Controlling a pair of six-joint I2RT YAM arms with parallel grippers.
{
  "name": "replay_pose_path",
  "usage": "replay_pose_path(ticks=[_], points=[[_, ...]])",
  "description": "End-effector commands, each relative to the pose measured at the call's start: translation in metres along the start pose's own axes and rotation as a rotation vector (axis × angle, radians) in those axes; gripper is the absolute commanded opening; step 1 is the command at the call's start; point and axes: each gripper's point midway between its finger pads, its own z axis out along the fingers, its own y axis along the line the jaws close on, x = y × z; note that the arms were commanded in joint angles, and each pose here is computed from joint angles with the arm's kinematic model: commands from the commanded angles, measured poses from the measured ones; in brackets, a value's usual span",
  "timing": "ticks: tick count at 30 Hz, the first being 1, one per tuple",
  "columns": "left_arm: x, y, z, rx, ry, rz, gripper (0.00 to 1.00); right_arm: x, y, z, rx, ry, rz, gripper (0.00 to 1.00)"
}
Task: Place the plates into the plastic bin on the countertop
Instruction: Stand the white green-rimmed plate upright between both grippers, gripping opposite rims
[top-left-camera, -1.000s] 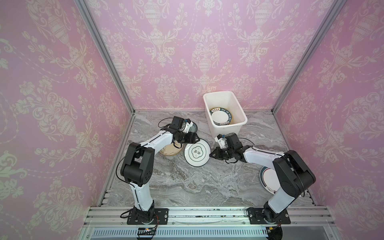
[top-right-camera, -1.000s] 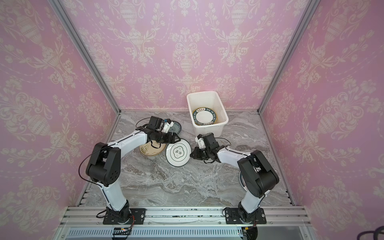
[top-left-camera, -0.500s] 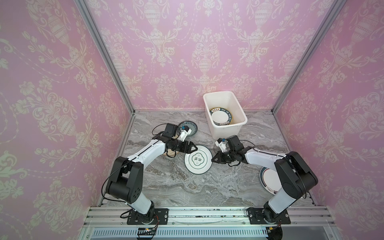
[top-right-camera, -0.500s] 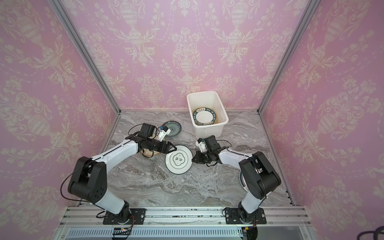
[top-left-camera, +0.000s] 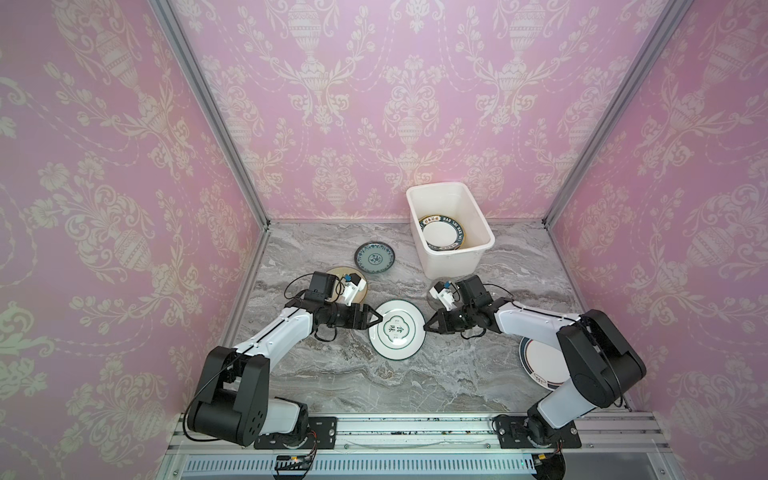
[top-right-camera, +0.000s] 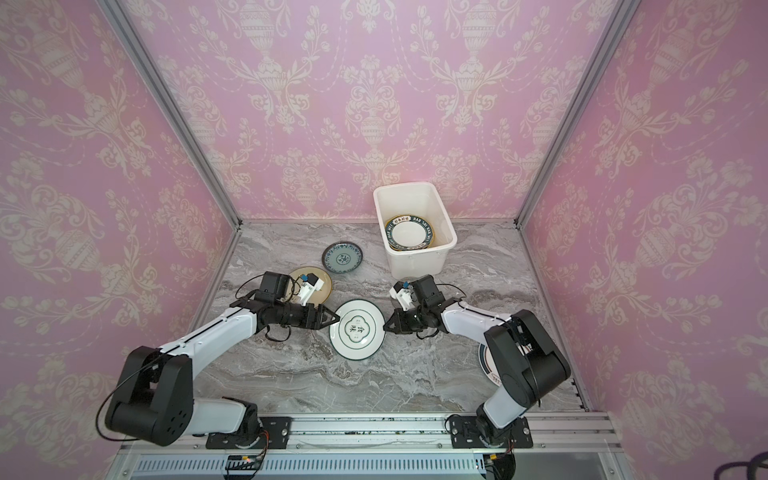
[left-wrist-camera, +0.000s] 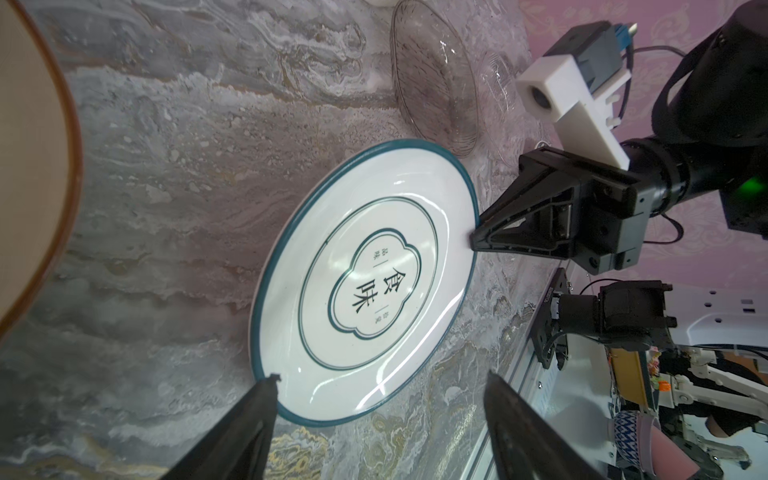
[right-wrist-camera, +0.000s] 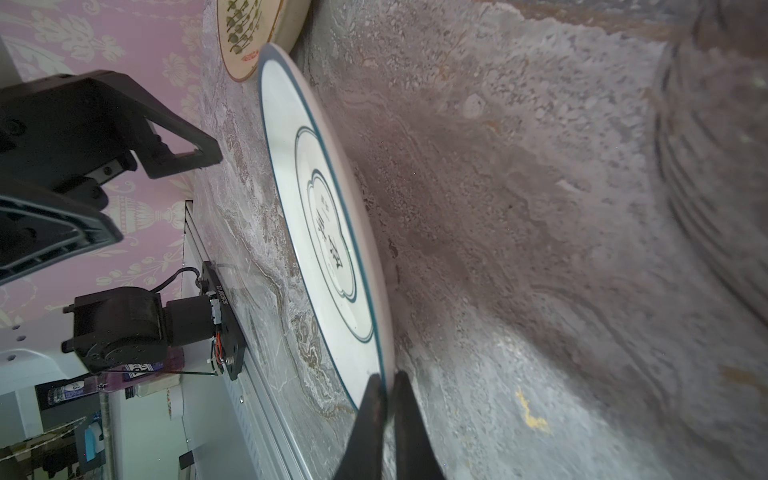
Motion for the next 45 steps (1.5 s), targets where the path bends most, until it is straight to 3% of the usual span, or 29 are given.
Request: replay_pose_path(ticks=[1,9,25,30,45], points=[[0.010,0.007,0.008,0.025,0.006,-0.057,0.80,0.001,0.017,-0.009,-0.064,-0.004,-0.058,0.00],[0.007,0.025,0.013,-0.038,-0.034,-0.093,0.79,0.009,0.021,-0.013,-0.070,0.010,-0.065,0.00],[0.000,0.033,0.032,0.013,-0.011,-0.117,0.74,0.003,0.021,-0.010,-0.060,0.018,-0.069,0.00],[0.002,0.023,0.034,0.054,0.017,-0.104,0.68,0.002,0.018,-0.007,-0.053,0.026,-0.066,0.00],[0.010,0.009,0.042,0.097,0.071,-0.126,0.33,-0.003,0.008,0.009,-0.040,0.076,-0.051,0.00]])
